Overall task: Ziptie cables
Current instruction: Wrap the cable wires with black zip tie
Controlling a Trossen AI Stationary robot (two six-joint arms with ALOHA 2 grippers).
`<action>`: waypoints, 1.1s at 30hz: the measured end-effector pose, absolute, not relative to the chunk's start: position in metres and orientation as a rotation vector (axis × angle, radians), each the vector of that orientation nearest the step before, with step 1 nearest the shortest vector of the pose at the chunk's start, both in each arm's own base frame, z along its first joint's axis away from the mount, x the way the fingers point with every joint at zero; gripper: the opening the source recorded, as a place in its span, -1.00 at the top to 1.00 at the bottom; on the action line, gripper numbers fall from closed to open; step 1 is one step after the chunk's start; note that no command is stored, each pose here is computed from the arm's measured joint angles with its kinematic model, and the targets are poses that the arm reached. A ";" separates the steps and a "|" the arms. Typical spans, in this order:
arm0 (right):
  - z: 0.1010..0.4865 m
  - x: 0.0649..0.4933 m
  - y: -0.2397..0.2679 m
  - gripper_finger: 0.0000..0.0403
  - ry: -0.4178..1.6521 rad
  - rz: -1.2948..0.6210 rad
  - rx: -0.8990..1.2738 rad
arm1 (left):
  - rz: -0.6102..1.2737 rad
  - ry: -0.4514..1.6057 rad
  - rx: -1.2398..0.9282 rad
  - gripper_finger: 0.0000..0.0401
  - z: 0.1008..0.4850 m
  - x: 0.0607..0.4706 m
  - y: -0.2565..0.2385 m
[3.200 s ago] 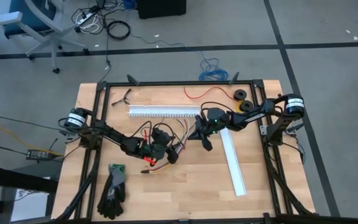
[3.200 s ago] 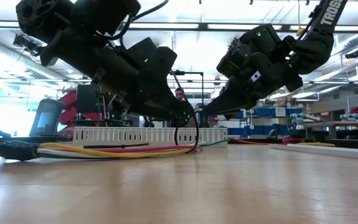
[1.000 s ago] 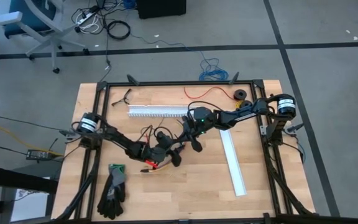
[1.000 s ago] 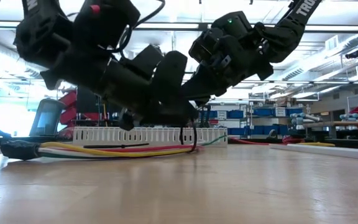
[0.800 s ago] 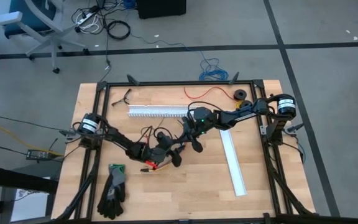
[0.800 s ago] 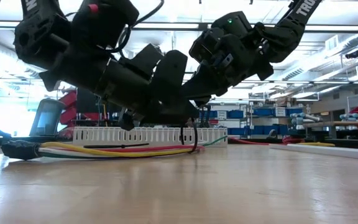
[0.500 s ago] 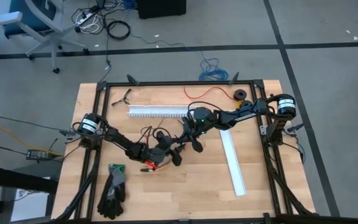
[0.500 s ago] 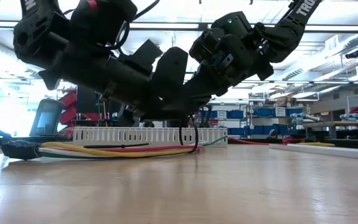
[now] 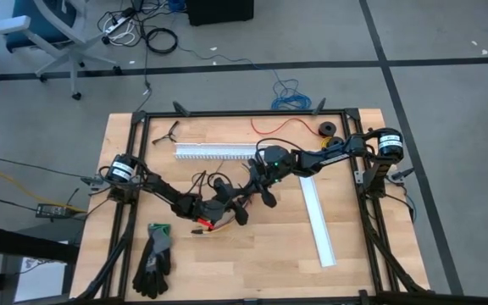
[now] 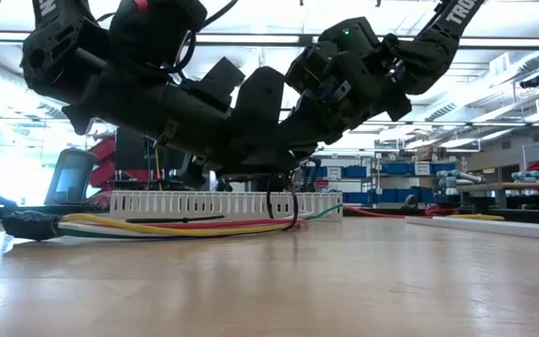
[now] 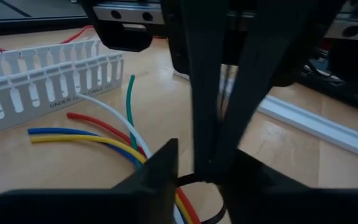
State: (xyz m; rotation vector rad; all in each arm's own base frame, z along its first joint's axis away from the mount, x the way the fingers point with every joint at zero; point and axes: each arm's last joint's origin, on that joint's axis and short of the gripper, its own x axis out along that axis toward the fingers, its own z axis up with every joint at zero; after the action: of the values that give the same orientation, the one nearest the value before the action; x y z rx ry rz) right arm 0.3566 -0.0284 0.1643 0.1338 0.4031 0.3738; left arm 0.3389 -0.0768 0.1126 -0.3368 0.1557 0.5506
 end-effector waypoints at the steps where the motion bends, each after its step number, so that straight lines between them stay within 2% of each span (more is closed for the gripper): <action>1: 0.164 0.357 -0.028 1.00 0.403 0.373 0.134 | 0.551 0.157 -0.336 0.56 0.113 0.339 -0.077; 5: 0.165 0.357 -0.028 1.00 0.396 0.374 0.131 | 0.549 0.162 -0.318 0.83 0.113 0.339 -0.077; 7: 0.165 0.357 -0.028 1.00 0.385 0.372 0.127 | 0.549 0.164 -0.314 0.89 0.113 0.339 -0.077; 18: 0.182 0.357 -0.030 1.00 0.289 0.285 0.031 | 0.553 0.173 -0.310 0.83 0.113 0.339 -0.076; 33: 0.235 0.344 -0.035 1.00 0.110 0.160 -0.101 | 0.531 0.210 -0.301 0.88 0.106 0.338 -0.078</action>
State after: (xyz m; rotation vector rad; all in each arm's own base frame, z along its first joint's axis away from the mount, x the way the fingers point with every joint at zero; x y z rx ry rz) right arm 0.3445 -0.0349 0.2354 -0.1013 0.1104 0.1600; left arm 0.3378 -0.0775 0.1060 -0.3014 0.2104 0.5306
